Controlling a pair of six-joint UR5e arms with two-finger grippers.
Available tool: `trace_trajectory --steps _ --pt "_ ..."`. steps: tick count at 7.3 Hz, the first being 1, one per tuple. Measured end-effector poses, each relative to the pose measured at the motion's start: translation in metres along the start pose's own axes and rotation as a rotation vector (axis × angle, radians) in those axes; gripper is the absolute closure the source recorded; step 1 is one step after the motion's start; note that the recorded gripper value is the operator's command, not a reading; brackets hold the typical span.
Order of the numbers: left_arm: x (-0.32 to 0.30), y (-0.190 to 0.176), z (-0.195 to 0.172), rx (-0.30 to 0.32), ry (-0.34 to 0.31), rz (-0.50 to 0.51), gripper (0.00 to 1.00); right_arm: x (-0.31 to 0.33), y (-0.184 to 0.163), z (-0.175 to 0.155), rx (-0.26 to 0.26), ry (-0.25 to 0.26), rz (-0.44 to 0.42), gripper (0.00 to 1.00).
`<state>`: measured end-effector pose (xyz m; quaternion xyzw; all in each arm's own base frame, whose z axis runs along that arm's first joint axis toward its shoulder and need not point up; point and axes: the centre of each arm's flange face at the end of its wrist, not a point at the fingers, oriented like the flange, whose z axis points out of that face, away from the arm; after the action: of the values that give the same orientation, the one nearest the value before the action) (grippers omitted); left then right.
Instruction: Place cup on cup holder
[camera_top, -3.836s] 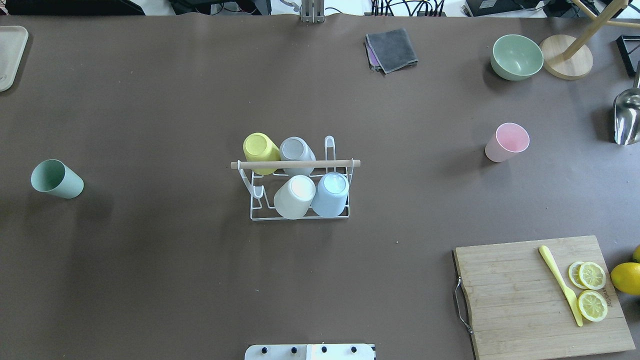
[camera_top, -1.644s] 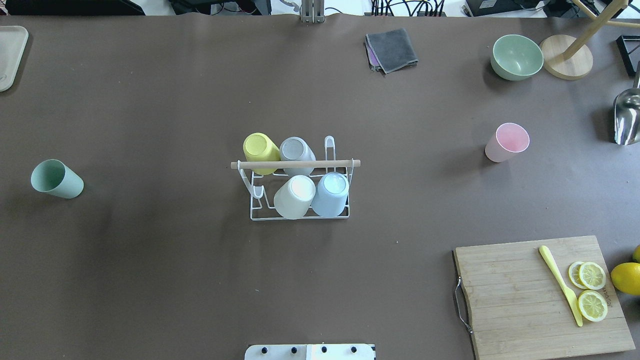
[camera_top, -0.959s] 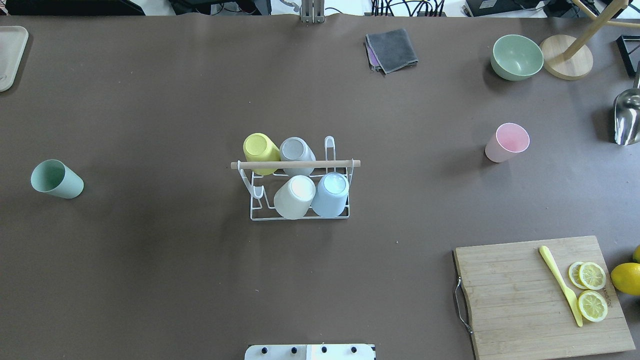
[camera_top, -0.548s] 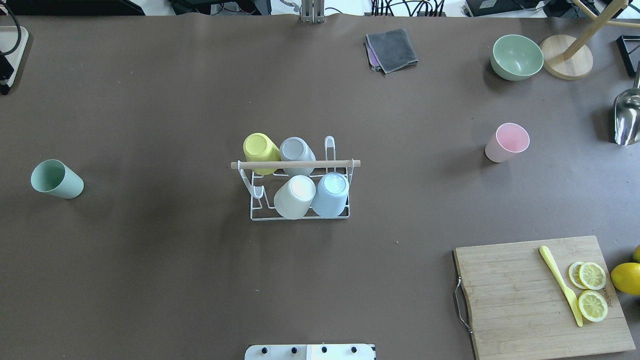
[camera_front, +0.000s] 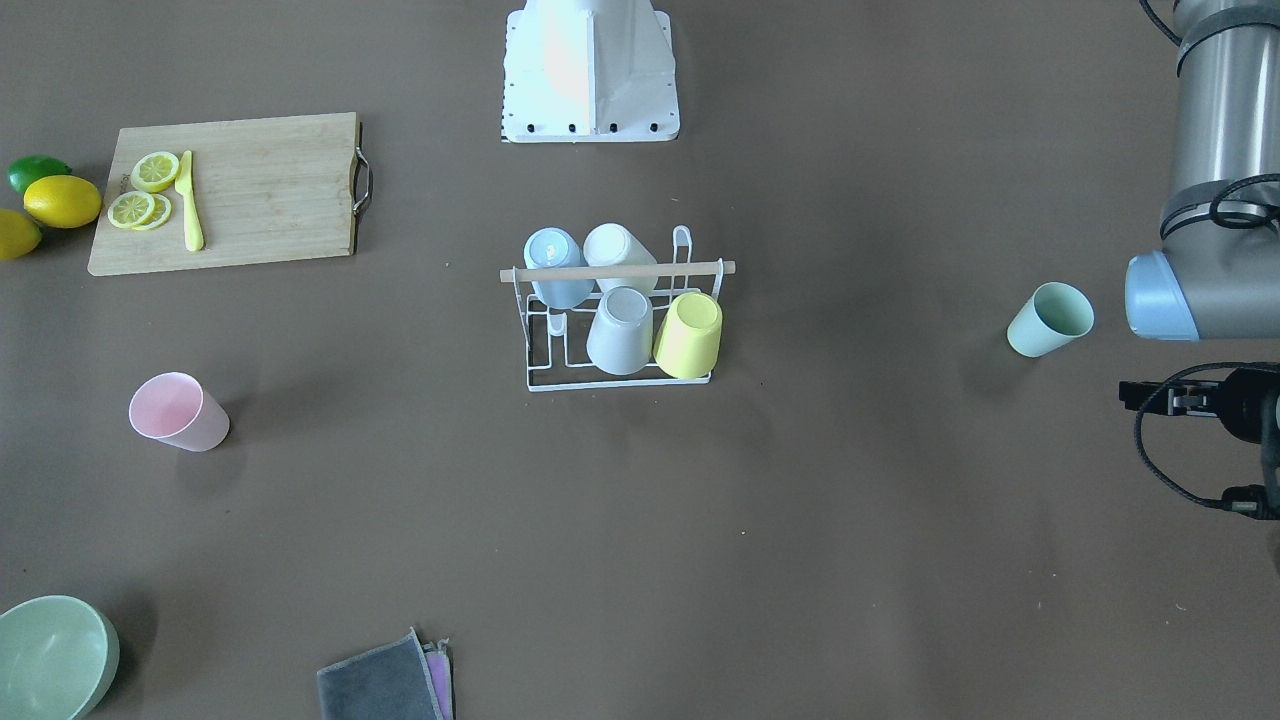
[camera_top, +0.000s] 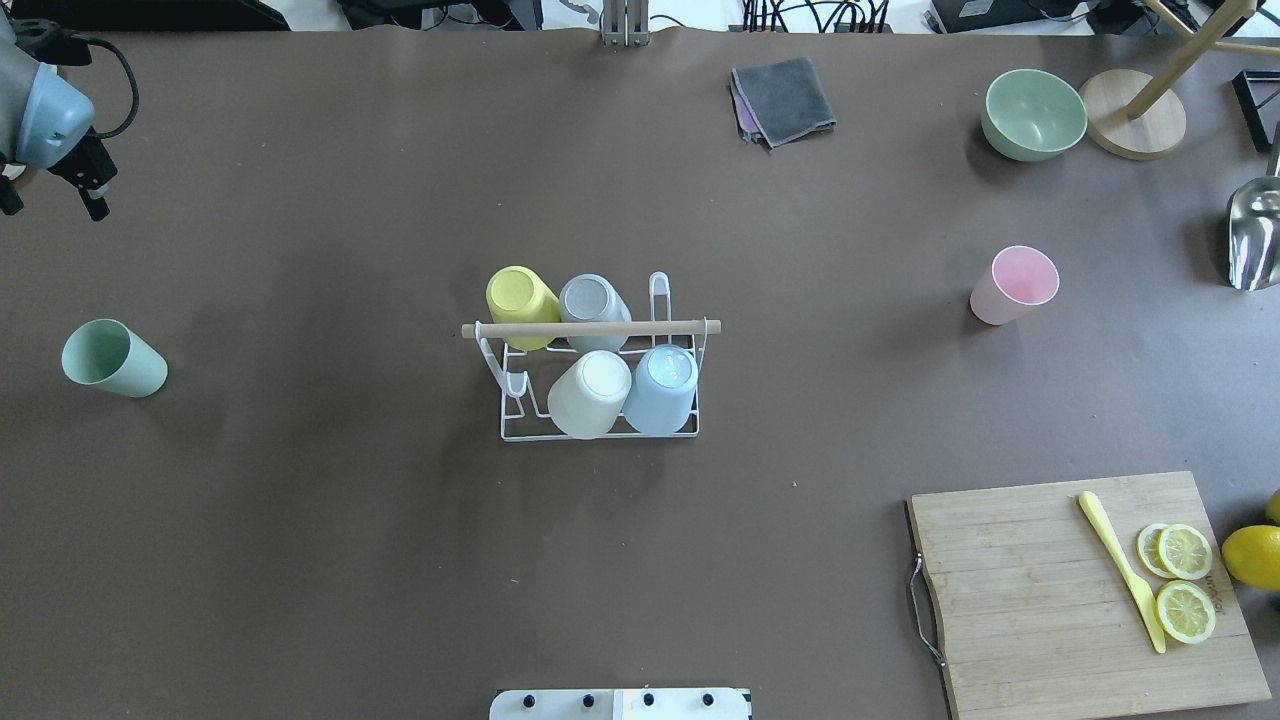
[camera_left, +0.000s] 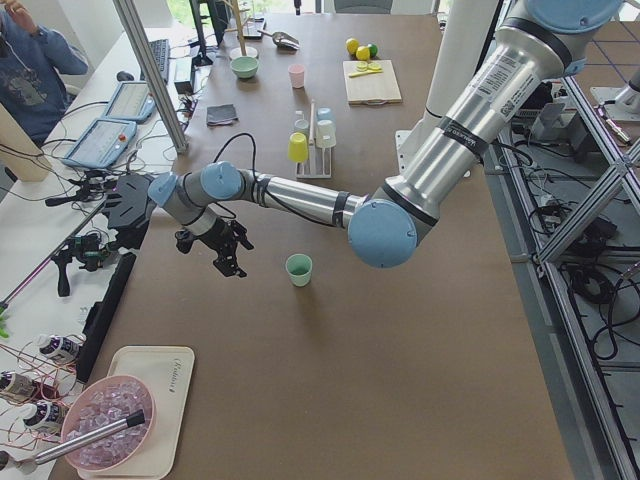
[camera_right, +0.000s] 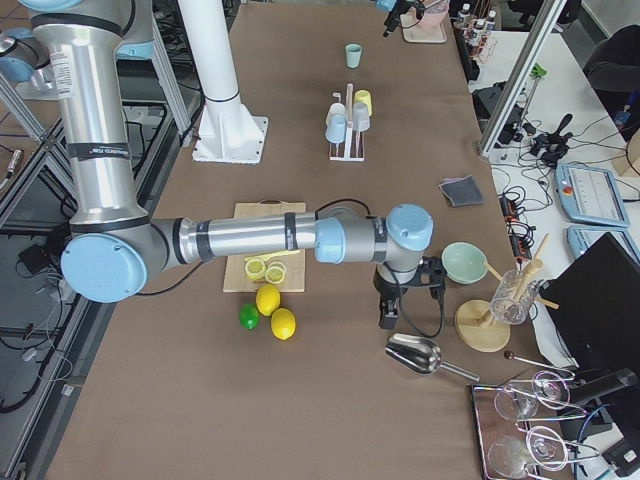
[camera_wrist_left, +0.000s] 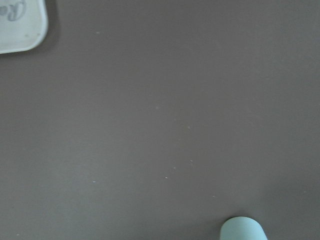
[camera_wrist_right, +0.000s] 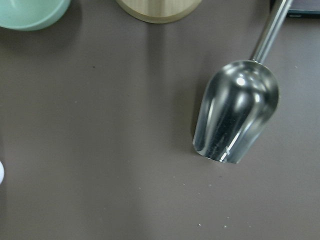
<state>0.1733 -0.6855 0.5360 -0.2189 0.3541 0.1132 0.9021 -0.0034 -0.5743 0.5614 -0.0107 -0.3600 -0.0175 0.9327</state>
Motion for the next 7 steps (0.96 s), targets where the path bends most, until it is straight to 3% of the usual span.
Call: trace_trajectory --steps 3,7 --pt "0.040 -0.022 0.043 -0.141 -0.015 0.059 0.03 -0.076 -0.034 0.001 -0.038 -0.011 -0.083 0.00" --pt "0.048 -0.026 0.077 -0.304 -0.099 0.217 0.03 -0.137 -0.084 0.003 -0.136 -0.024 -0.068 0.00"
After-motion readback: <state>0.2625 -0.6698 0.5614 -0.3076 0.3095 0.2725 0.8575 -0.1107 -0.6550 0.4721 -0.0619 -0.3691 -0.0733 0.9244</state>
